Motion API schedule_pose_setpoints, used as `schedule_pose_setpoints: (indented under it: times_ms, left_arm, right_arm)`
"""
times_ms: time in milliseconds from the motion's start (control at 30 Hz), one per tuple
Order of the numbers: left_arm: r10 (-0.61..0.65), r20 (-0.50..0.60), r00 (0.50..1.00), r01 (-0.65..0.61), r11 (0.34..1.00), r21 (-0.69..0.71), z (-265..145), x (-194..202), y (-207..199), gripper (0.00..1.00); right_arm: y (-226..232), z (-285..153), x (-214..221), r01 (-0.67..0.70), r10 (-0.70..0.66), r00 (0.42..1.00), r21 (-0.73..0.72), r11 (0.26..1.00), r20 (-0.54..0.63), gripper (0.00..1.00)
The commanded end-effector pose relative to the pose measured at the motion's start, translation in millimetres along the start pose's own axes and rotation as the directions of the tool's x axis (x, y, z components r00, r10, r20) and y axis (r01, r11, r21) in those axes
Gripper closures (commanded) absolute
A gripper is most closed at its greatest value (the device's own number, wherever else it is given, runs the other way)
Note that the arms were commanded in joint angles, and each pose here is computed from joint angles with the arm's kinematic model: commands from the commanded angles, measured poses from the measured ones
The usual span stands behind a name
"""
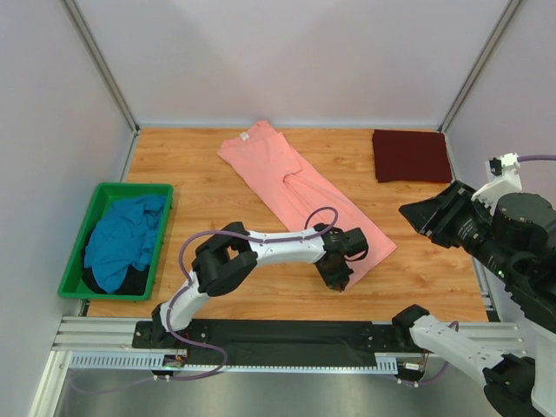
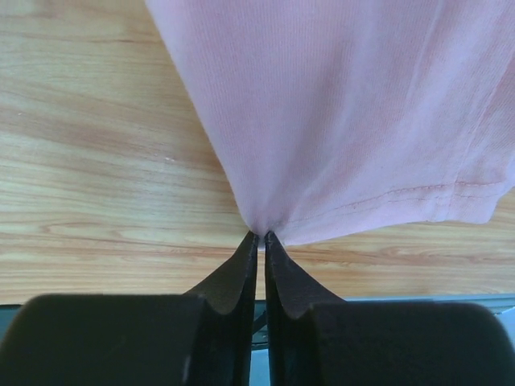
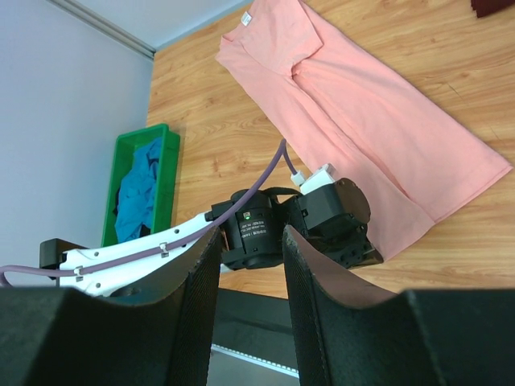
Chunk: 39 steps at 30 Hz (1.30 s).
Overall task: Fold and stack the t-shirts
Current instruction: Fold the tshirt
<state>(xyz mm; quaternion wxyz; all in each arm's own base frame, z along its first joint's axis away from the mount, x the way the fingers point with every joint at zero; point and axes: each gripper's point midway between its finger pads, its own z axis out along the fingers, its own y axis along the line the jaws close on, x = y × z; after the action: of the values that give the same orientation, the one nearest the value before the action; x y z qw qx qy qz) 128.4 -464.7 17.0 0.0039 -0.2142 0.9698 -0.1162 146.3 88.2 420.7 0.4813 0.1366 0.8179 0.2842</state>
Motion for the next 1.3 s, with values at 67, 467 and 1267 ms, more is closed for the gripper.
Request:
schedule_pose_setpoints:
  times_ms: [67,467,1267]
  left_arm:
    - [0.021,0.017,1.000,-0.019,0.995,-0.100,22.0,-7.3,20.6,0.92]
    - [0.030,0.012,0.999,-0.027,0.984,-0.178,-5.2,-5.4,76.5,1.00]
    - [0.086,-0.045,0.995,-0.089,0.994,-0.069,-58.3,-6.9,237.7,0.76]
  right_arm:
    - [-54.3,-23.6,47.4,0.046,-0.004,0.981,0.213,0.976,-0.195,0.62]
    - [-51.2,-6.3,70.6,0.027,0.022,0.963,0.178,0.984,-0.269,0.62]
    - [-111.0,63.3,243.8,0.027,0.126,0.675,0.194,0.981,-0.727,0.59]
